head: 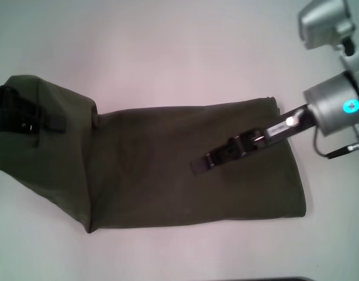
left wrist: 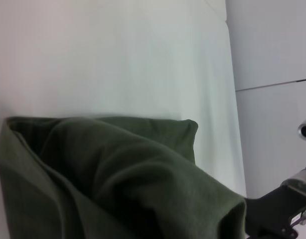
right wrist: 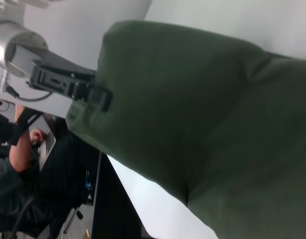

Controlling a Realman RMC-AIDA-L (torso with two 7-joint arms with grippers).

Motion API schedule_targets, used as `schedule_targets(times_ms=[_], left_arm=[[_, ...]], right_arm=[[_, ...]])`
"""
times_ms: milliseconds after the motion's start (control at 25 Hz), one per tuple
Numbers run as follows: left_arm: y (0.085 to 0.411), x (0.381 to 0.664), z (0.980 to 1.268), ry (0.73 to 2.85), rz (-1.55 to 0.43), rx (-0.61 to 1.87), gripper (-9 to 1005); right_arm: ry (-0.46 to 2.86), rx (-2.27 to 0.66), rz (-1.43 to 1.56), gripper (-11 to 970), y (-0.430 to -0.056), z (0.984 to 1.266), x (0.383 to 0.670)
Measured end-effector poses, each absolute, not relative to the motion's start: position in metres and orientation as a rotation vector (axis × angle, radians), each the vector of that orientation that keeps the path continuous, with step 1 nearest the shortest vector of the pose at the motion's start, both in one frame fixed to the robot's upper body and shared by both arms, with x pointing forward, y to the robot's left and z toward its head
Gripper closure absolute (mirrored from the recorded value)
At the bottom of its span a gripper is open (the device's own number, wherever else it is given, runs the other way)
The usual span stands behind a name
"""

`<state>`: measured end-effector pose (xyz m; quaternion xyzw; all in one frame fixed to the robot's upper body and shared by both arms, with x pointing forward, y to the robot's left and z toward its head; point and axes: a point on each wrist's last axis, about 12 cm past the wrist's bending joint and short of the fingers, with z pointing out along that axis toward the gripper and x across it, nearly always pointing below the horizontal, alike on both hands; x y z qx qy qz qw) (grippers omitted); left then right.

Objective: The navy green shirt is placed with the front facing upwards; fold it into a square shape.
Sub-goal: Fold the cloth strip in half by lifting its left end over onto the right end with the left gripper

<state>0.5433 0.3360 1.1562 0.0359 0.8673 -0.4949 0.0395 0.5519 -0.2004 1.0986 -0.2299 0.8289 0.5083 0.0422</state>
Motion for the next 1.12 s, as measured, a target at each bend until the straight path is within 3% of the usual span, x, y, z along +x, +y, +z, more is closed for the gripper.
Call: schedule_targets(times_ms=[520,1120], left_arm=[[0.332,0.546,1.161,2.6,-1.554,0.13,945],[0.331,0.545,1.164,2.553,-1.596,0.147,944]], right_arm=[[2.629,-0.647,1.532,956,-0.152,1.068,0.551],[2.641,-0.548,1.553,958,-0.133,1.057,0.547]])
